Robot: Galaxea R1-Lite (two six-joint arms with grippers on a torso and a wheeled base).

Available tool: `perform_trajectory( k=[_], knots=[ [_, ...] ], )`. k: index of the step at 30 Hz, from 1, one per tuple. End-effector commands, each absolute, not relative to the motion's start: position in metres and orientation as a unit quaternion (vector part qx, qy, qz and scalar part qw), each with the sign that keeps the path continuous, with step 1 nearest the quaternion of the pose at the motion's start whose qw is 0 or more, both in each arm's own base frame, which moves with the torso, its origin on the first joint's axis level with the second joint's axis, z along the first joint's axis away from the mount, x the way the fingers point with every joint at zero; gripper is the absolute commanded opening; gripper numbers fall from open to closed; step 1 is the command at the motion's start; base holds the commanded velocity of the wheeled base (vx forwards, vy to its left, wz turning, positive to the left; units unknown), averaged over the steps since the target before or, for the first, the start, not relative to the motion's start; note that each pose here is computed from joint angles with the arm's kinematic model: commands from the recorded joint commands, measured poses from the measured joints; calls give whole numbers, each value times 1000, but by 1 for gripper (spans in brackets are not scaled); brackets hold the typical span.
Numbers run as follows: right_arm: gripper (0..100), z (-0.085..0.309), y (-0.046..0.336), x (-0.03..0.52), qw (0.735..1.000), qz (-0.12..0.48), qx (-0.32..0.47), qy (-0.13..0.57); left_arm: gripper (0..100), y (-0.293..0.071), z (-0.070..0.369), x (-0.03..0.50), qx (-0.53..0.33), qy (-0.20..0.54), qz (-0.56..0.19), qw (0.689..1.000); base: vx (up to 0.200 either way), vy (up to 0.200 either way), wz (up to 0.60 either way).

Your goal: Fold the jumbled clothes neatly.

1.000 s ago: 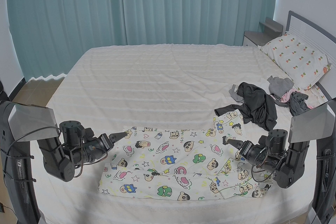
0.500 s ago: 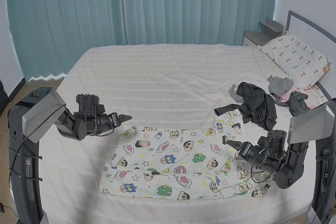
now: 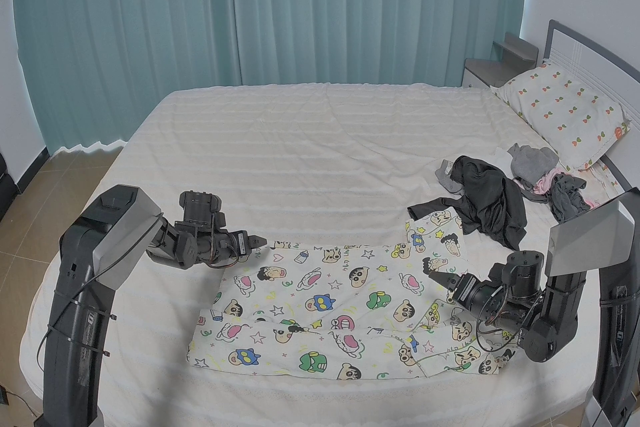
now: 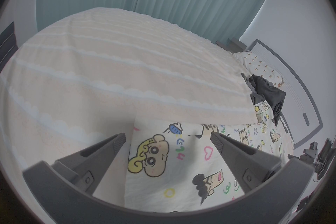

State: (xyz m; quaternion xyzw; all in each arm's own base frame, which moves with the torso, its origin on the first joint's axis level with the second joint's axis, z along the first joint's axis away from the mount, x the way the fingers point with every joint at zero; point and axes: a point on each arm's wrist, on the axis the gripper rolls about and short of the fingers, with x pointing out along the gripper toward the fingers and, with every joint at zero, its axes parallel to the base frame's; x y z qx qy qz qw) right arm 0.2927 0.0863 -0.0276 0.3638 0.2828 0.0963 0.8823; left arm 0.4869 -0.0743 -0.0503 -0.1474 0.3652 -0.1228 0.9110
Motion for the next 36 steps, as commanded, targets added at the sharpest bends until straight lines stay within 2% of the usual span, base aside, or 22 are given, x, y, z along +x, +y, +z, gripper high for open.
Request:
perform_trajectory(
  k=[1,9,10,23,27,30,36],
  knots=[
    [100,-27,87,292,883,99,364,280,100,-74,-57,486,-148,372,-121,908,0,0,0],
    [100,-27,88,293,883,100,364,279,100,-75,-56,487,-151,369,-123,909,0,0,0],
    [100,-27,87,293,883,99,364,279,0,-75,-55,488,-156,369,-123,908,0,0,0],
    [100,-22,85,296,886,100,365,267,0,-72,-50,492,-193,359,-104,907,0,0,0],
    [100,-14,86,302,900,115,340,248,0,-70,-43,491,-206,350,-94,909,0,0,0],
    [100,-13,78,329,917,103,293,250,0,-70,-36,493,-201,333,-65,919,0,0,0],
    [100,-12,56,401,919,55,291,260,0,-73,-31,490,-197,324,-60,923,0,0,0]
  ],
)
